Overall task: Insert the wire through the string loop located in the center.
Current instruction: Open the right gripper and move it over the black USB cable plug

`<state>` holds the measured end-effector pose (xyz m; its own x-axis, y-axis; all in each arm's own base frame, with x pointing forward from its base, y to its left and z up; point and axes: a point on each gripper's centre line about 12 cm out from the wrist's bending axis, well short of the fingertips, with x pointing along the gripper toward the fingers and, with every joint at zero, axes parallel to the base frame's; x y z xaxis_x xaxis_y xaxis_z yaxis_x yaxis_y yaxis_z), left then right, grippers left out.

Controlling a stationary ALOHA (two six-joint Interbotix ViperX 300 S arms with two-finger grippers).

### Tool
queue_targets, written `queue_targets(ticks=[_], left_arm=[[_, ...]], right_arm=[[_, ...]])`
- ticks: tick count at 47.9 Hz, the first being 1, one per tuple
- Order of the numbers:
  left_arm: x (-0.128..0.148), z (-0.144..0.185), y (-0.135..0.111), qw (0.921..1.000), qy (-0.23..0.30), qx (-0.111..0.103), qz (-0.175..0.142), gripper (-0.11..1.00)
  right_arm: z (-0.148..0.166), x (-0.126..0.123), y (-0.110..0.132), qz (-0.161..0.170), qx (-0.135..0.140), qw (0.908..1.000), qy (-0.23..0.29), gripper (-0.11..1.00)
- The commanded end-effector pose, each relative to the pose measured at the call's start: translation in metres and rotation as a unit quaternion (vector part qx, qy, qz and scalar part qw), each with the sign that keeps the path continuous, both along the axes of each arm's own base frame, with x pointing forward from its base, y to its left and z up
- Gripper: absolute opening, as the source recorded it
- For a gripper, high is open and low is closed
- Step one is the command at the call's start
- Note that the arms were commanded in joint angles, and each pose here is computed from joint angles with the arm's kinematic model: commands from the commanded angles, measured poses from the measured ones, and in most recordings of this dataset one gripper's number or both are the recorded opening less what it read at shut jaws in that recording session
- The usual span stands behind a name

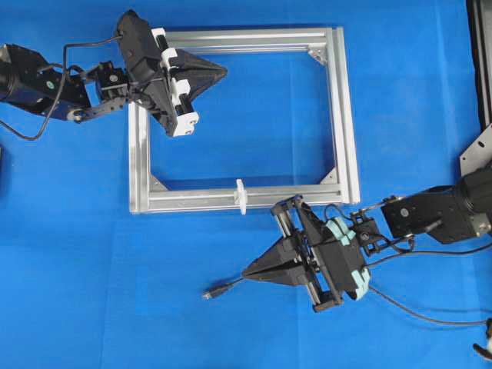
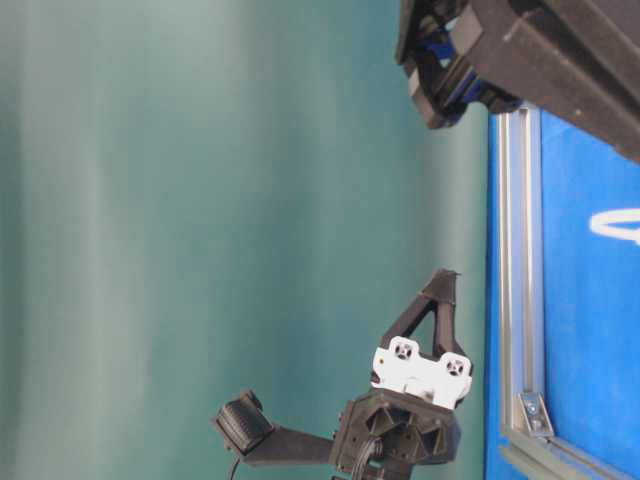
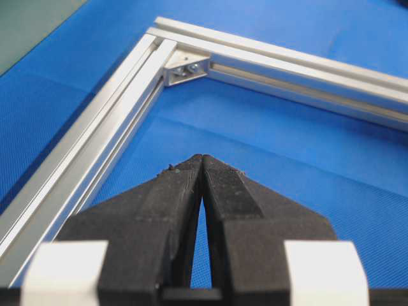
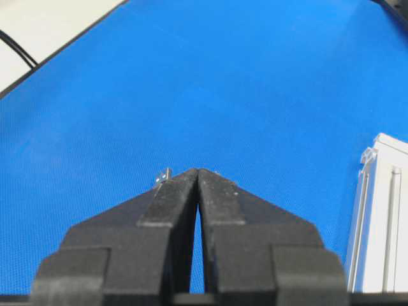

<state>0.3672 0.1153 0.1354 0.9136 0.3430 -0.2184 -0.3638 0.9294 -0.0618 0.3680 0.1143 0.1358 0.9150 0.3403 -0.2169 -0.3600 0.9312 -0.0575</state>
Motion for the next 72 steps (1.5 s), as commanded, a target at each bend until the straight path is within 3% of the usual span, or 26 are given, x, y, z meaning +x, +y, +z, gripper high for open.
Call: queue_targets(ticks=[1,6,35,42,50,54,72], left_arm=[[0.005,0.019,-0.006,0.9996,-0.019,0.013,-0.015,0.00],[0.003,0.018,-0.006,0.9997,-0.014,0.012,-0.016,0.00],[0.003,0.017,-0.006,0.9998,-0.011,0.011,-0.016,0.00],[0.003,0.016,-0.007,0.9998,-0.010,0.011,-0.016,0.00],[0.003,0.016,-0.006,0.9998,-0.010,0.010,-0.016,0.00],[0.003,0.016,-0.007,0.9998,-0.009,0.011,-0.017,0.00],[0.003,0.017,-0.007,0.9998,-0.011,0.011,-0.016,0.00]], right_arm=[[0.022,0.002,0.007,0.008,0.010,0.9994,-0.031,0.00],[0.027,0.000,0.013,0.017,0.009,0.9992,-0.034,-0.04],[0.024,0.004,0.014,0.007,0.038,0.9992,-0.003,-0.02],[0.025,0.005,0.014,0.005,0.043,0.9991,-0.002,0.22],[0.024,0.006,0.014,0.003,0.044,0.9990,0.004,0.73],[0.023,0.007,0.014,-0.001,0.045,0.9989,0.009,0.91],[0.010,0.015,0.014,-0.011,0.042,0.9985,0.034,0.95]])
